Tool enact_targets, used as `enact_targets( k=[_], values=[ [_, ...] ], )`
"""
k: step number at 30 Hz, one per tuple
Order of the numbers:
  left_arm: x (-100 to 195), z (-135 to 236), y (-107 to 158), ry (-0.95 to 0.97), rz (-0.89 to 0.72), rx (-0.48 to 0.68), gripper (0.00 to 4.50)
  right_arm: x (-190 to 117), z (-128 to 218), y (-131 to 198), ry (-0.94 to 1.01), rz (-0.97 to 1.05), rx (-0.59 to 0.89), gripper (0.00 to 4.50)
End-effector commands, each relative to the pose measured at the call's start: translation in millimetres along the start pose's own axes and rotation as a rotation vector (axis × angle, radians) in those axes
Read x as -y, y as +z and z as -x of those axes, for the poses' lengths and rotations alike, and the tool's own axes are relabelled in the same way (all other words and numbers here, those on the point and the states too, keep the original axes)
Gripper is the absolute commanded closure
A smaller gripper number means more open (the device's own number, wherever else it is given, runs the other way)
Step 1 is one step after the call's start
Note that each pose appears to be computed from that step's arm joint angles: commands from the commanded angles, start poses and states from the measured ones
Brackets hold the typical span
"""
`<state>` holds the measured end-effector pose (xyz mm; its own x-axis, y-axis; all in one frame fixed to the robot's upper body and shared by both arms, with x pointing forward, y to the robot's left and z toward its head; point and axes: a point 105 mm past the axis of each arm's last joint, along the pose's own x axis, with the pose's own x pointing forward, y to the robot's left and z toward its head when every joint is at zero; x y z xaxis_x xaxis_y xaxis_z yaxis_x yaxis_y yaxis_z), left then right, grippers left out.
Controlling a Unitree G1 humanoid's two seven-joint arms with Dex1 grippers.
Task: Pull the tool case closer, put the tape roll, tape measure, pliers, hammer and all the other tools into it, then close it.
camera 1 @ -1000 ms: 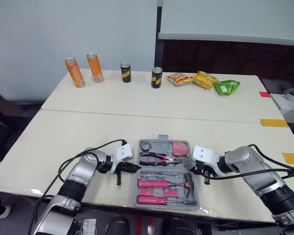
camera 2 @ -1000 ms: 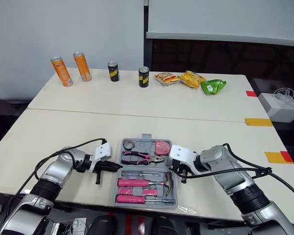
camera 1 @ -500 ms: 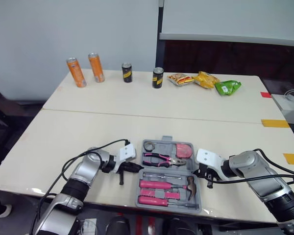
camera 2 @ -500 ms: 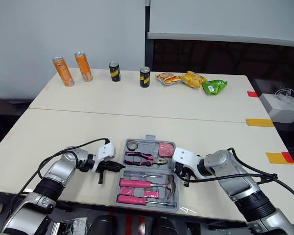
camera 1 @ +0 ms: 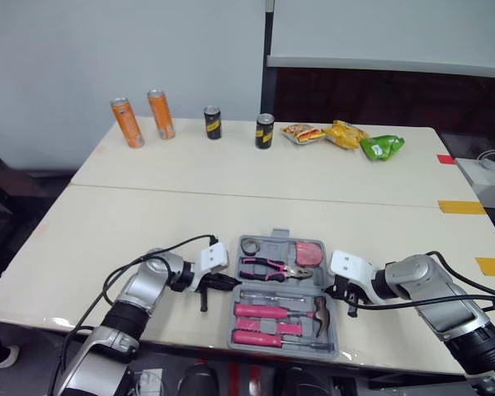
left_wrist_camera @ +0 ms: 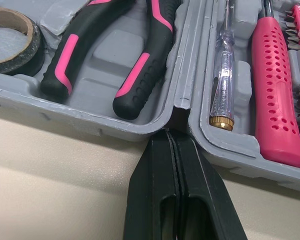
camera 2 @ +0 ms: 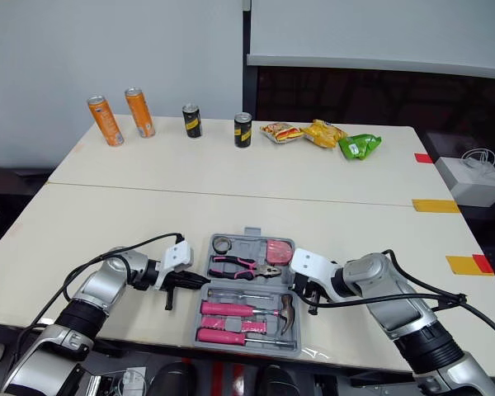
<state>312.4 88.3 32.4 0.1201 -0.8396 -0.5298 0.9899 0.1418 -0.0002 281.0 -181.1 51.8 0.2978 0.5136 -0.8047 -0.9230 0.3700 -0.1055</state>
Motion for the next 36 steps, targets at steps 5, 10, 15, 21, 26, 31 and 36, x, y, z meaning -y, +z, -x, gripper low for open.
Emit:
enact_targets(
  k=[5, 10, 15, 21, 26, 31, 36],
  values=[
    [6, -5, 4, -0.015, -0.012, 0.022, 4.46, -13, -11, 12, 0.062, 0.01, 0.055, 4.49],
    [6, -3, 3, -0.008, -0.005, 0.021, 4.46, -16, -15, 16, 0.076, 0.017, 0.061, 4.49],
    [7, -2, 2, -0.006, -0.001, 0.019, 4.46, -16, -16, 16, 0.077, 0.016, 0.062, 4.49],
    [8, -1, 1, -0.001, 0.006, 0.015, 4.46, -18, -18, 17, 0.081, 0.016, 0.067, 4.49],
    [4, 5, 1, 0.04, 0.015, 0.044, 4.46, -11, -16, 12, 0.038, -0.001, 0.067, 4.49],
    [5, 22, 0, 0.099, 0.036, 0.105, 4.46, -2, -1, 6, -0.012, -0.037, 0.096, 4.49],
    [6, 49, -1, 0.189, 0.114, 0.226, 4.5, 2, 27, 2, -0.07, -0.074, 0.229, 3.94]
  ],
)
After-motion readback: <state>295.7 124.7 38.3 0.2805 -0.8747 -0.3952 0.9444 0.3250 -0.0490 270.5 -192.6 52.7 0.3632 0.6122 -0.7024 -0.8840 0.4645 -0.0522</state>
